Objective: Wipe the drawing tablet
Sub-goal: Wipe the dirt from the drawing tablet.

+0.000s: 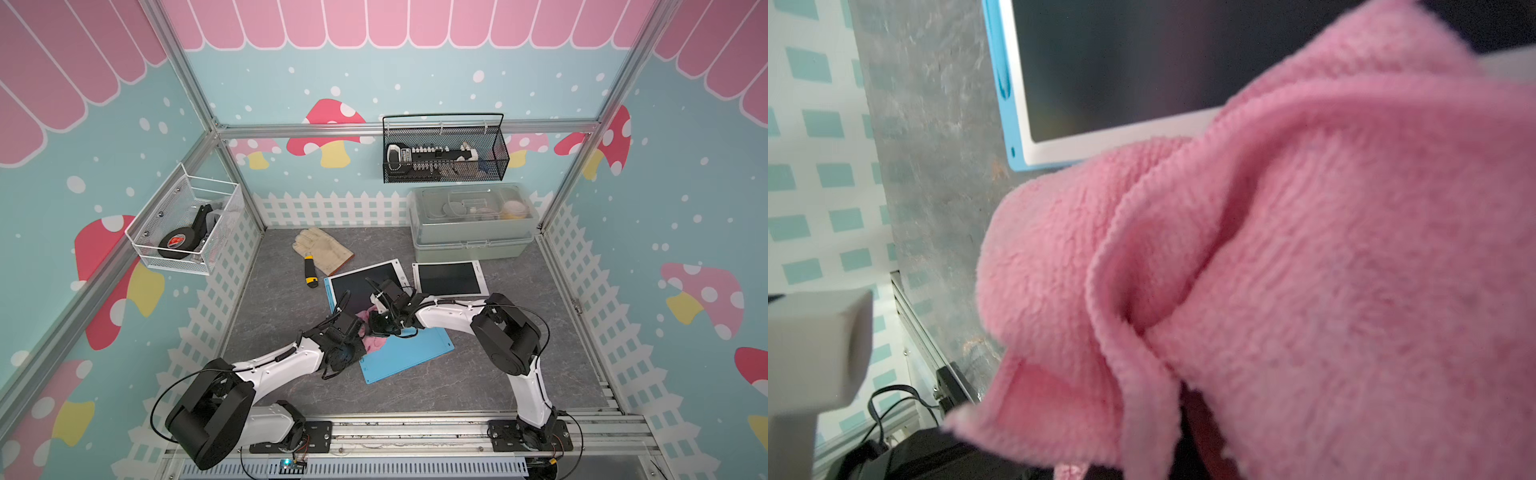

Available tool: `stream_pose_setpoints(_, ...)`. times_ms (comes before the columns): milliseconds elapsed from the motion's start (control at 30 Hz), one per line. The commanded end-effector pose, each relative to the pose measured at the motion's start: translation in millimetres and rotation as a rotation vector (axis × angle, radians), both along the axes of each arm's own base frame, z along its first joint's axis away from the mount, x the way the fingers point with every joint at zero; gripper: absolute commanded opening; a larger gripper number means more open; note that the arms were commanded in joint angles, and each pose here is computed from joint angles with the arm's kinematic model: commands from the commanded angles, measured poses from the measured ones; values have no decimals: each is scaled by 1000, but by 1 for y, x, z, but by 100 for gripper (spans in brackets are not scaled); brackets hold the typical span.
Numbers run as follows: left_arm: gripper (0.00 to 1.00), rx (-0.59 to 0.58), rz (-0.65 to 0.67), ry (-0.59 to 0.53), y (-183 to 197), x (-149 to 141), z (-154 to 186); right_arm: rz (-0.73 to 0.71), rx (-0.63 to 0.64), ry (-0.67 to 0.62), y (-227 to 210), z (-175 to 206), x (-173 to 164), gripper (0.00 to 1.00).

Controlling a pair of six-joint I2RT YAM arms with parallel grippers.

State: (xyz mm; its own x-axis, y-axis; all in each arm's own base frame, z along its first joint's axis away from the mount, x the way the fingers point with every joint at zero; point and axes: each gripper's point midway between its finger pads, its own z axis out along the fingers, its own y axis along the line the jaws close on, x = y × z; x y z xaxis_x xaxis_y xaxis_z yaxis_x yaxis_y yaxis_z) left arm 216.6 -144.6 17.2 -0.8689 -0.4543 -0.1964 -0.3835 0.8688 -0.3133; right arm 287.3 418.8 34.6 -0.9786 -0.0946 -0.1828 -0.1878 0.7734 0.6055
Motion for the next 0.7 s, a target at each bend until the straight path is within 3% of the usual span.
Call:
stream_pose_setpoints(0,11,102,27,134,29,-35,-26,-98,-35,-11,-44,6,21,0)
stream_pose_setpoints(133,11,67,56,104,28,-30,-13,-47,-88,-52,-62,16,15,0)
stream_pose_setpoints(367,19,-27,95,-15,22,8,49,2,-54,-158,-35,53,2,0)
stream_pose_setpoints(533,26,-77,99,2,17,39,59,-125,-113,-233,-81,70,12,0)
stream_pose_setpoints(667,28,-81,94,105,14,53,43,-156,-159,-203,-104,56,4,0)
